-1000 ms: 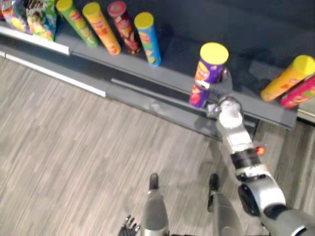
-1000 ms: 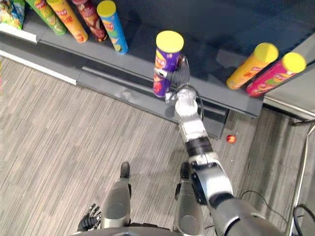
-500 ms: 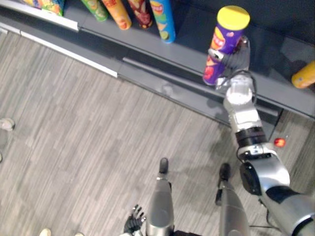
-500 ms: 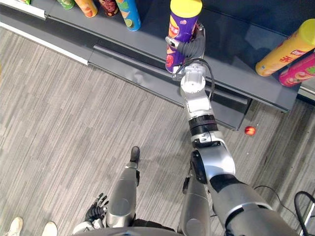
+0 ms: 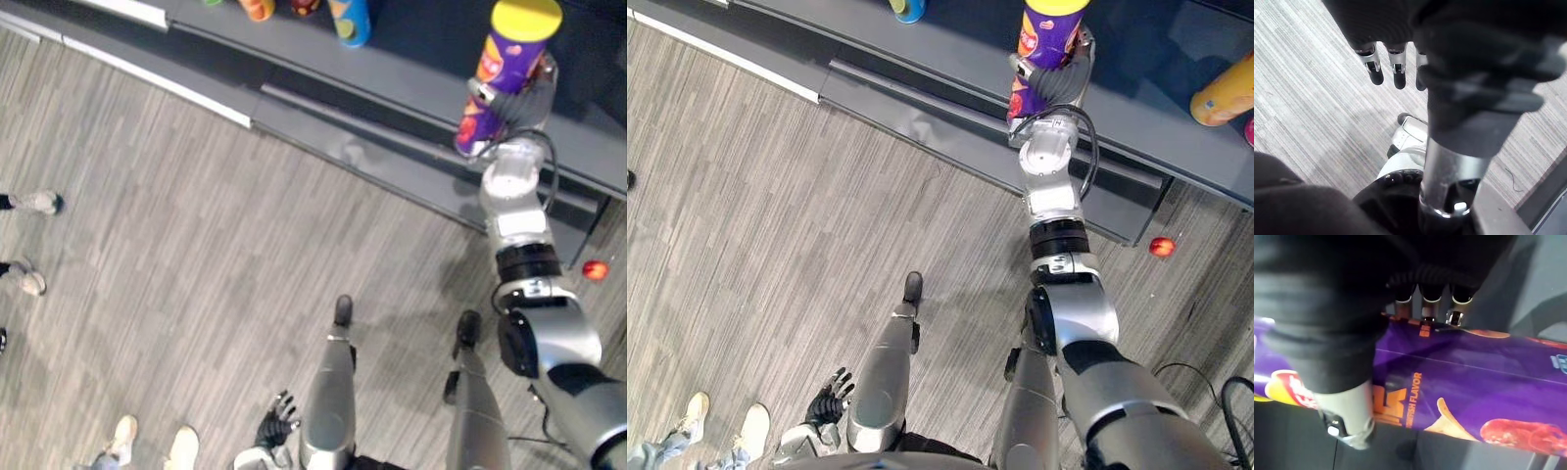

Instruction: Put the gum and the chips on the shelf.

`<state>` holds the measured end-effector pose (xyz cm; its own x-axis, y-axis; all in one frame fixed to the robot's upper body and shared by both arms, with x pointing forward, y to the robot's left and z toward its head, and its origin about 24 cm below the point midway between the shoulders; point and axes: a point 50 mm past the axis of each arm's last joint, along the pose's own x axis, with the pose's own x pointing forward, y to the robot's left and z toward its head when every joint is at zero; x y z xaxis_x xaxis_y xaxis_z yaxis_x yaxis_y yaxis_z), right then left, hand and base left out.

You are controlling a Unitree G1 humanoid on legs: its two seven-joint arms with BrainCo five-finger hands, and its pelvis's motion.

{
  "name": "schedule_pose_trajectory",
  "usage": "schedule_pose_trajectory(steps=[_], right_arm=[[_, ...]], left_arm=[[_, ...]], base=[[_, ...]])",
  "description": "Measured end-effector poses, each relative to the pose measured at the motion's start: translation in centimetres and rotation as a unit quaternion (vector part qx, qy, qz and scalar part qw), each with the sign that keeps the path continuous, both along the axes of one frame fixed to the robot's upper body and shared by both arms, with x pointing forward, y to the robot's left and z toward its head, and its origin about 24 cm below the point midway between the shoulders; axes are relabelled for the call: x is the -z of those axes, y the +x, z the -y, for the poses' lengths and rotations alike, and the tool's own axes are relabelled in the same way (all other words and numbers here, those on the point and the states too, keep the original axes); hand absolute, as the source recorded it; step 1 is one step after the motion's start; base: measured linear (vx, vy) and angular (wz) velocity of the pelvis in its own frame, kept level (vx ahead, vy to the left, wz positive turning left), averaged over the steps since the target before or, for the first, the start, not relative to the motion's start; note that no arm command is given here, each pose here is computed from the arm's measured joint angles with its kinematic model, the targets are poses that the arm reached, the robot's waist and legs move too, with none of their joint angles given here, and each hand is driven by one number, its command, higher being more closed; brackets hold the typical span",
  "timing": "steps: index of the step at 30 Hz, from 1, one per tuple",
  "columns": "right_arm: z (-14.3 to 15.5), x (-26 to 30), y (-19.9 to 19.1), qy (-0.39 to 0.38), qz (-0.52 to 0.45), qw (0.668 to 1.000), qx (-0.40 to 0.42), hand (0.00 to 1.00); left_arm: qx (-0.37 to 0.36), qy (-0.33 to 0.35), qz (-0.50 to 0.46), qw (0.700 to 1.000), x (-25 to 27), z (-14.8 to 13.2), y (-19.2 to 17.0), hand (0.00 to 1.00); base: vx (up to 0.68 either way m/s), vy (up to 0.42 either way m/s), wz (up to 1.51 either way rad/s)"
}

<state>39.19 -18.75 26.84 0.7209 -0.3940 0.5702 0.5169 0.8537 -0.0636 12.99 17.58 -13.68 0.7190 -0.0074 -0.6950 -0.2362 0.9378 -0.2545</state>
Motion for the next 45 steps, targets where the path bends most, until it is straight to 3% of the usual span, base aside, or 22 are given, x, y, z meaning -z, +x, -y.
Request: schedule_pose_trajectory(steps=[5, 15, 45], right_arm=[[1.2, -0.6, -0.3, -0.016, 0.014, 0.999, 0.032, 1.0], [3.4, -1.3, -1.0, 0.032, 0.041, 0.996, 0.078, 1.0], [4.2, -3.2, -3.8, 0.092, 0.156, 0.972, 0.147, 1.0]], left_arm=[[0.017, -0.002, 0.0, 1.0, 0.0, 0.6, 0.6, 0.0], [0.025, -0.001, 0.001, 1.0, 0.0, 0.8, 0.9, 0.0], [0.075, 0.01, 0.012, 0.997, -0.3, 2.2, 2.5, 0.0]], base=[[0.01, 0.019, 0.0], [0.02, 0.014, -0.01], [0.01, 0.014, -0.03]])
